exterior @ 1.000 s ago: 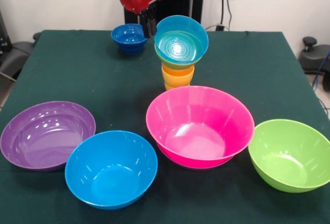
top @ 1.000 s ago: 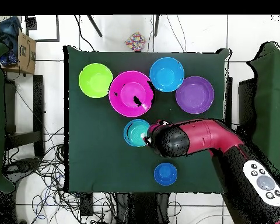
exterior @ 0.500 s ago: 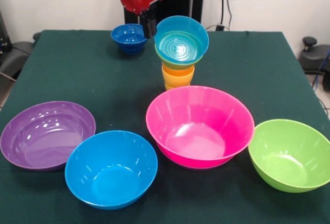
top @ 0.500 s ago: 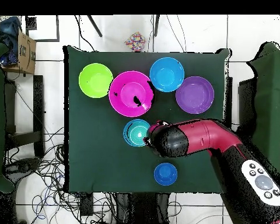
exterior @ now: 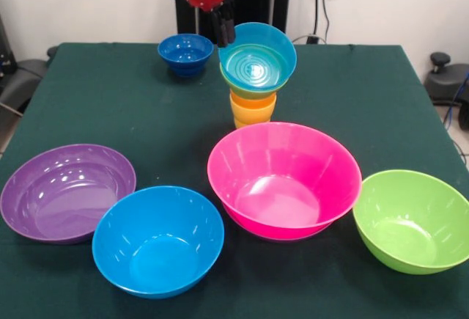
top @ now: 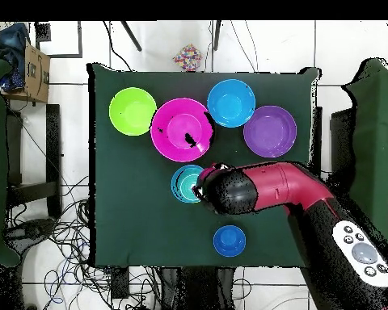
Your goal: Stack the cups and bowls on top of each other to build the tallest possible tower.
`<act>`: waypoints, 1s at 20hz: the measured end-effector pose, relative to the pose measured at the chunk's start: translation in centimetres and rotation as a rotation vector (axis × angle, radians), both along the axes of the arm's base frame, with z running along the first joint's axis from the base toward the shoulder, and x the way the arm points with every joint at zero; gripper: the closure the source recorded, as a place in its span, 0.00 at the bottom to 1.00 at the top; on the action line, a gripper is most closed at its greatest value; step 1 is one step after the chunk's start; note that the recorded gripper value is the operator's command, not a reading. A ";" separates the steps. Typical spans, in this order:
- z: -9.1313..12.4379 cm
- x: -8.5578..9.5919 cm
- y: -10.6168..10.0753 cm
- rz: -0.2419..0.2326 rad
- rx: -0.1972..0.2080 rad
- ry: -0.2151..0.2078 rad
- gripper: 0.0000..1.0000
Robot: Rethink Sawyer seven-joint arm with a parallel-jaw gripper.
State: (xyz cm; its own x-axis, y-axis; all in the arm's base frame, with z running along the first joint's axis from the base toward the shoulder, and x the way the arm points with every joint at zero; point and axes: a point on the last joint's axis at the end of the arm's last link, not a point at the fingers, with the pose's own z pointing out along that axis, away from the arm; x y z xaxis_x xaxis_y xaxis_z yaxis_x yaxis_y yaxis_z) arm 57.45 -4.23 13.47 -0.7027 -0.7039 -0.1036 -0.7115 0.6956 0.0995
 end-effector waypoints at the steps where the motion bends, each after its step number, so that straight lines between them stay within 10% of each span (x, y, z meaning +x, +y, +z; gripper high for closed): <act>1: 0.4 0.4 0.3 -0.010 0.009 0.000 1.00; 20: 7.2 12.7 11.2 -0.020 0.103 -0.167 1.00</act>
